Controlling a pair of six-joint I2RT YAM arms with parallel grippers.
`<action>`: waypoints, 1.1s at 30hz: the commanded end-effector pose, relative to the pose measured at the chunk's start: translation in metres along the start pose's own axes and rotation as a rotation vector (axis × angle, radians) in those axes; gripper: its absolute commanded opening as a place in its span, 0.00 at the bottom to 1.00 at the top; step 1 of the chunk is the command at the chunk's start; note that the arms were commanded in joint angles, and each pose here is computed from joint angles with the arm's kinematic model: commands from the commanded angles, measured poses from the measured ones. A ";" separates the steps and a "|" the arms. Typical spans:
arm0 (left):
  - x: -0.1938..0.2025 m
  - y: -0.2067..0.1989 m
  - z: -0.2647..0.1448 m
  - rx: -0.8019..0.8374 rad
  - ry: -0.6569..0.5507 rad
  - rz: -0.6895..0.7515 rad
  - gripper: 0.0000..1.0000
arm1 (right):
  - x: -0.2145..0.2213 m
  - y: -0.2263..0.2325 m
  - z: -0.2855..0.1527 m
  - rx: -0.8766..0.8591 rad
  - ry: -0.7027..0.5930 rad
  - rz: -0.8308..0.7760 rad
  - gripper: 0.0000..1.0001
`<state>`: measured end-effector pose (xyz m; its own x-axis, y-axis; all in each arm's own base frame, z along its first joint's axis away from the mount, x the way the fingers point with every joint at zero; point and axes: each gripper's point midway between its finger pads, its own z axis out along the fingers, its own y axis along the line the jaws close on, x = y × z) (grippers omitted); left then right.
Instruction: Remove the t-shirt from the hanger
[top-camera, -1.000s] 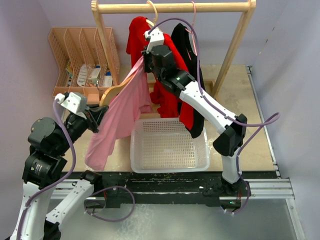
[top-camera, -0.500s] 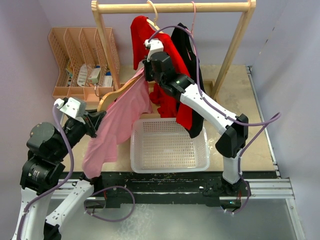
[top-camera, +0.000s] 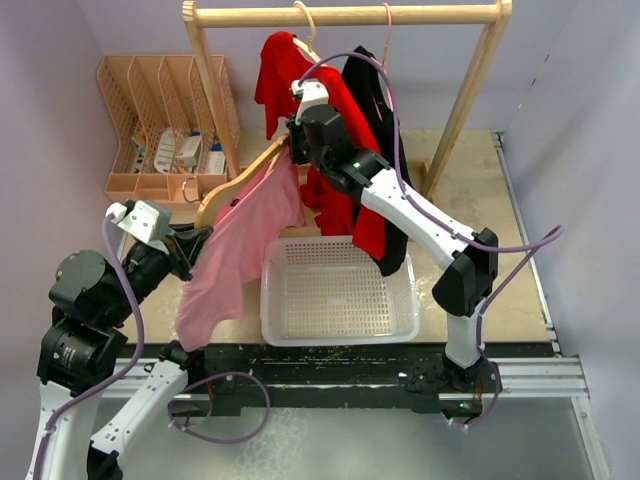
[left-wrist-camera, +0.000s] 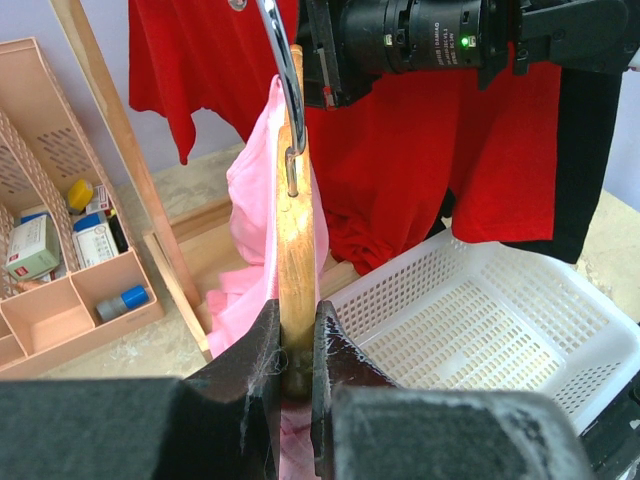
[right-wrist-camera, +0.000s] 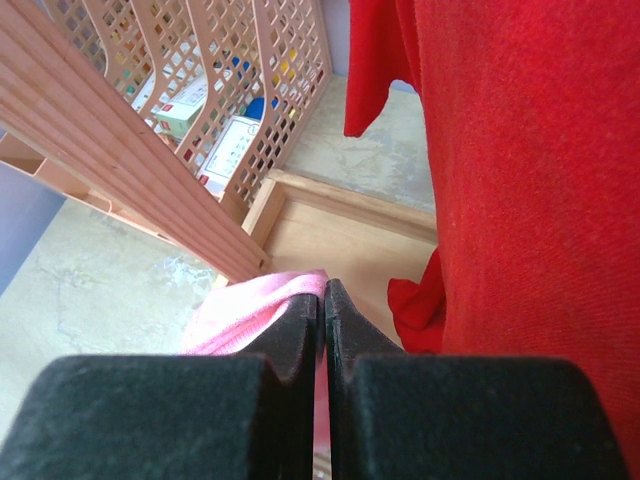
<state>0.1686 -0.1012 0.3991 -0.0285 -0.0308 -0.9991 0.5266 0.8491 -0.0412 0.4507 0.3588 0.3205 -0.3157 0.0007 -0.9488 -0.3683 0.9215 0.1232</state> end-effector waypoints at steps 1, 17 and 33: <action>-0.060 -0.023 -0.034 0.081 -0.223 0.034 0.00 | -0.024 -0.088 0.007 0.248 -0.090 0.033 0.00; -0.075 0.032 0.010 -0.195 -0.214 -0.107 0.00 | -0.017 0.023 -0.054 -0.143 -0.139 0.070 0.00; -0.087 0.052 0.049 -0.264 -0.216 -0.139 0.00 | 0.006 0.127 -0.111 -0.561 -0.090 -0.062 0.00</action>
<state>0.2251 -0.0775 0.4402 -0.0097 -0.1658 -0.9861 0.2858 0.9446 -0.1616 0.3532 0.4011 0.3349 -0.2822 0.0215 -0.9591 -0.6553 0.7258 0.2091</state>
